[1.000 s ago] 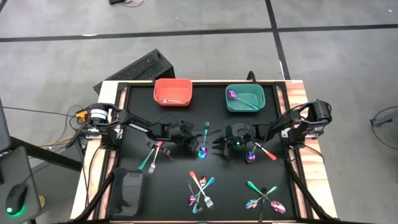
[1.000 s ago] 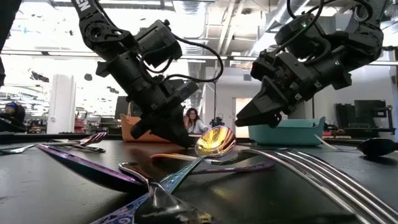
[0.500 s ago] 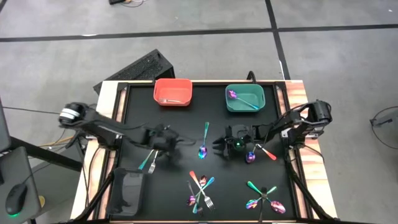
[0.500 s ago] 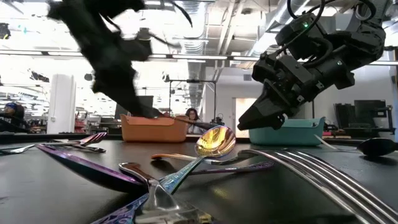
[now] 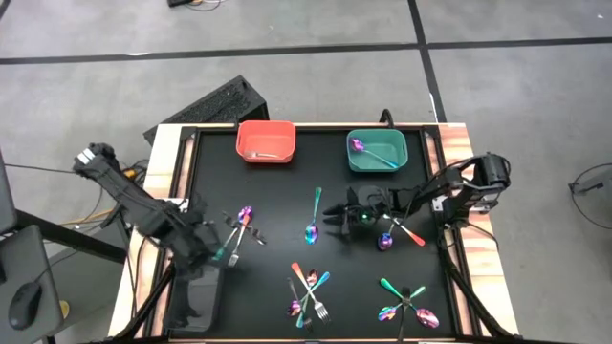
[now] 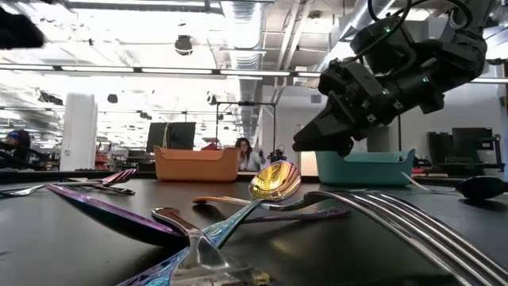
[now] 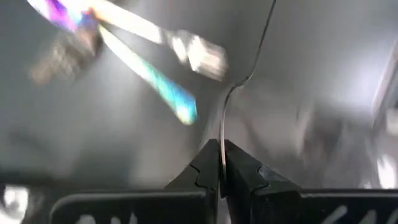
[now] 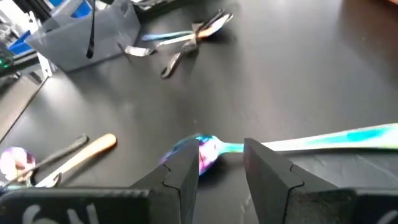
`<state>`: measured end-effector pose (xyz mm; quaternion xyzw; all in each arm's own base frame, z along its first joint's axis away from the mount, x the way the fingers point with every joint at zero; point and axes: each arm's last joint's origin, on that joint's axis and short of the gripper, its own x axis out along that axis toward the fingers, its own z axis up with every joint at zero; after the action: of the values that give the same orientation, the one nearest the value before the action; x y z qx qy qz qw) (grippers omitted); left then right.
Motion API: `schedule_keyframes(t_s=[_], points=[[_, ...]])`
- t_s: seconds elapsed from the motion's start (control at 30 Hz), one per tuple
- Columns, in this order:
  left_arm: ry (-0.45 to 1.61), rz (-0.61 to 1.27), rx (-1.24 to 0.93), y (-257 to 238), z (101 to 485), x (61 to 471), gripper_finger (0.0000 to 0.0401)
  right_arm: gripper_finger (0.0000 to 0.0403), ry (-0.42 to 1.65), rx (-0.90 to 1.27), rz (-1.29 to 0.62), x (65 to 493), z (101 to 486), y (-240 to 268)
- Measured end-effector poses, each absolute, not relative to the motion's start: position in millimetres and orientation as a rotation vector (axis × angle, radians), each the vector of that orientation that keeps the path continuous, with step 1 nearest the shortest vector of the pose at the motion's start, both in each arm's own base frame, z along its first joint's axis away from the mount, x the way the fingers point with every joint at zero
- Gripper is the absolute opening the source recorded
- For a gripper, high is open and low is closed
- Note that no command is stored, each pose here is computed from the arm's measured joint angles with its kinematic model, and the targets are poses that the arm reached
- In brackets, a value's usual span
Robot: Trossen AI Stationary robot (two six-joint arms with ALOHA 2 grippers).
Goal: Sort silverware by color (type)
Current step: Put the black fork into the black bin
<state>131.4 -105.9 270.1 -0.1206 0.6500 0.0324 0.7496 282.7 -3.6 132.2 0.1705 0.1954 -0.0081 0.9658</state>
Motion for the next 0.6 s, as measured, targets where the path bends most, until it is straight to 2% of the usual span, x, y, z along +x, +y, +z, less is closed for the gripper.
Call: schedule_keyframes(t_s=[0.13,0.4,0.6], points=[[1.522,-0.122,-0.168,-107,285,120,0.0000,0.0145,0.375,0.351,0.007,288,138,-6],[1.522,-0.191,-0.076,-95,315,118,0.0000,0.0145,0.339,0.347,0.022,297,148,-5],[1.600,-0.266,-0.110,-92,326,111,0.0000,0.0145,0.316,0.348,0.023,304,156,-6]])
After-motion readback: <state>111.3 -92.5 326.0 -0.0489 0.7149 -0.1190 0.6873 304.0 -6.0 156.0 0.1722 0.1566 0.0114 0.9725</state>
